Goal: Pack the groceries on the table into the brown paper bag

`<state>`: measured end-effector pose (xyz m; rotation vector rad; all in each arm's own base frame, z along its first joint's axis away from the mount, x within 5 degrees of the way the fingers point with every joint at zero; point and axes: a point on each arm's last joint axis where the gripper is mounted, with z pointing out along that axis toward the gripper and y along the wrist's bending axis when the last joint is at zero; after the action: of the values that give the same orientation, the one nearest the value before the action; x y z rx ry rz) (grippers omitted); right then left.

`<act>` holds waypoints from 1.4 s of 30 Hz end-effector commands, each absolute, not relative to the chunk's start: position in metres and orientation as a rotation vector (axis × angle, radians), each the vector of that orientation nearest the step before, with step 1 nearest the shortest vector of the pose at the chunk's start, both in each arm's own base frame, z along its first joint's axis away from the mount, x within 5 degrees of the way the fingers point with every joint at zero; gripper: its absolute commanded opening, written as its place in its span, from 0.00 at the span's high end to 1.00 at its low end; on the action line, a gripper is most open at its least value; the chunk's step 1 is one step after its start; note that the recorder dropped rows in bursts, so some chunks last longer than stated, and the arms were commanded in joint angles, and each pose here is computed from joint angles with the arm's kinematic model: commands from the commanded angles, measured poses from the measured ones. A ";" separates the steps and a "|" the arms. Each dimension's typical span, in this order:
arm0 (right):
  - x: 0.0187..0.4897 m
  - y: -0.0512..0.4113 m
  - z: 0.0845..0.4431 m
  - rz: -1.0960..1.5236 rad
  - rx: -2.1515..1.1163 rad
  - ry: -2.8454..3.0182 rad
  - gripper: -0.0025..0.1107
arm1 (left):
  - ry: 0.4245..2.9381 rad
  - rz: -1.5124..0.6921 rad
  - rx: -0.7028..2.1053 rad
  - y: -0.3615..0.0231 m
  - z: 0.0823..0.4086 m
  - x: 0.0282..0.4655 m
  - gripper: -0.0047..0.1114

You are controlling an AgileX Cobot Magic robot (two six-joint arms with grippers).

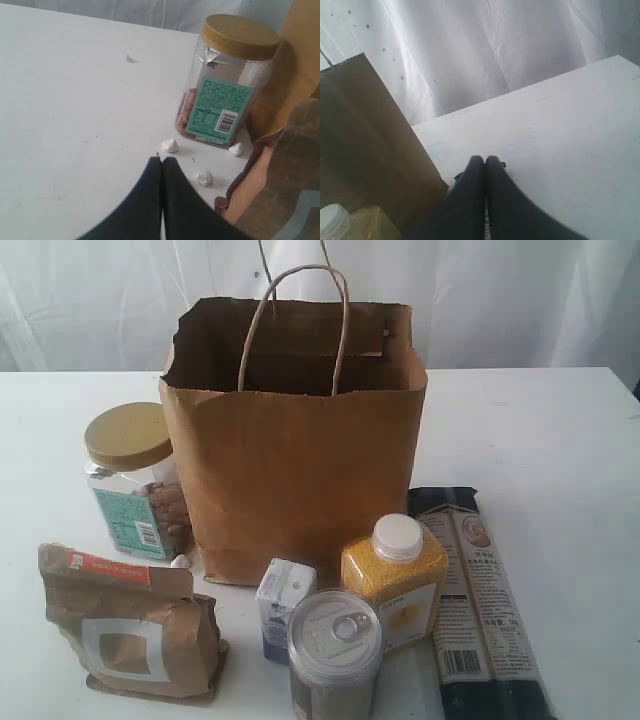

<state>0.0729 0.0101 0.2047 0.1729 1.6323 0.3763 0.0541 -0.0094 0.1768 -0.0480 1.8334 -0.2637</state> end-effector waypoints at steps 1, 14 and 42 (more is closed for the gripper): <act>0.073 0.010 0.206 0.364 0.163 1.619 0.98 | 1.835 -0.274 -0.060 -0.009 0.175 0.054 0.96; 0.073 0.010 0.206 0.364 0.163 1.619 0.98 | 1.835 -0.274 -0.060 -0.009 0.175 0.054 0.96; 0.073 0.010 0.206 0.364 0.163 1.619 0.98 | 2.126 -0.315 0.061 -0.015 0.299 0.036 0.96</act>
<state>0.0729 0.0101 0.2047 0.1729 1.6323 0.3763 0.0296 -0.0172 0.2900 0.0177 1.9491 -0.4231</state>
